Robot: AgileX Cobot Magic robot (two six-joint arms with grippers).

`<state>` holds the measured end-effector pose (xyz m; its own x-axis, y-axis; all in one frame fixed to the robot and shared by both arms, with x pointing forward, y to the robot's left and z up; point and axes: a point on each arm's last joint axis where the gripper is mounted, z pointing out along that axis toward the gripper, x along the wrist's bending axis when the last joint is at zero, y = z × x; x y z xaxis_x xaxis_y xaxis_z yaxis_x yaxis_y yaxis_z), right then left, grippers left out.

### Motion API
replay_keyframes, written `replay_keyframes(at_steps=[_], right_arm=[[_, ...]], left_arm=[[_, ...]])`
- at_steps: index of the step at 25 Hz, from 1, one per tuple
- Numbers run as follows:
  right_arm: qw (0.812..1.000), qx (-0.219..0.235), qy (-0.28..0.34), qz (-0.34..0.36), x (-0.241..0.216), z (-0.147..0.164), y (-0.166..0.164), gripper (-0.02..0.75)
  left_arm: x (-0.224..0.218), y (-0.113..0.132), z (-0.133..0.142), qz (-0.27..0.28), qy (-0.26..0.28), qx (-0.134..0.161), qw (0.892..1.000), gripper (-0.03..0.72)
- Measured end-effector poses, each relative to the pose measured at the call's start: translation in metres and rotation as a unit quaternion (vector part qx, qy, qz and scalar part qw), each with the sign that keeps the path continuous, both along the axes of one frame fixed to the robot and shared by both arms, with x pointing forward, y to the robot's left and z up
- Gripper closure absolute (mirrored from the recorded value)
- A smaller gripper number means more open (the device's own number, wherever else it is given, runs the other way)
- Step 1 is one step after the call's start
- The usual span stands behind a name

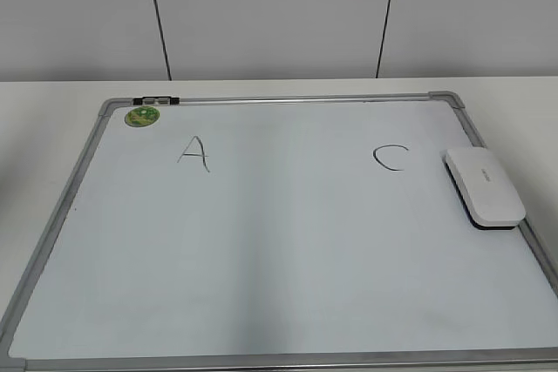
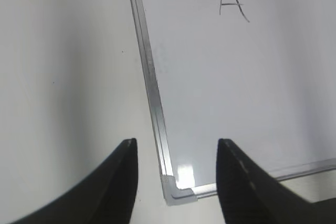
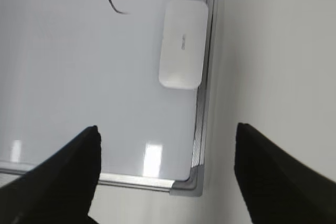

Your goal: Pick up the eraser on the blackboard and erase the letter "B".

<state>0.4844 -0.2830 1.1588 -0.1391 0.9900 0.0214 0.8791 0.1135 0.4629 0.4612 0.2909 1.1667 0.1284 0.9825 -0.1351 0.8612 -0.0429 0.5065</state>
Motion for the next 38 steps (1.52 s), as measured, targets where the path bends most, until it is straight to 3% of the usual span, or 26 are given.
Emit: replay_keyframes(at_steps=[9, 16, 20, 31, 38], right_arm=[[1.0, -0.011, 0.018, -0.001, -0.08, -0.036, -0.005, 0.15], [0.998, -0.028, -0.057, -0.007, -0.145, -0.057, -0.011, 0.15], [0.998, -0.028, -0.061, -0.012, -0.167, -0.08, -0.013, 0.15], [0.994, -0.036, -0.078, -0.063, -0.196, -0.114, -0.02, 0.15], [0.994, -0.044, -0.071, -0.07, -0.195, -0.124, -0.022, 0.151]], left_arm=[[-0.056, -0.002, -0.028, 0.02, 0.021, -0.012, 1.0, 0.328], [-0.086, -0.003, -0.054, 0.023, 0.038, -0.013, 0.999, 0.328], [-0.108, -0.003, -0.072, 0.025, 0.04, -0.009, 0.999, 0.328], [-0.163, -0.002, -0.119, 0.032, -0.004, 0.005, 0.999, 0.331], [-0.174, -0.001, -0.117, 0.037, -0.061, 0.011, 0.997, 0.331]])
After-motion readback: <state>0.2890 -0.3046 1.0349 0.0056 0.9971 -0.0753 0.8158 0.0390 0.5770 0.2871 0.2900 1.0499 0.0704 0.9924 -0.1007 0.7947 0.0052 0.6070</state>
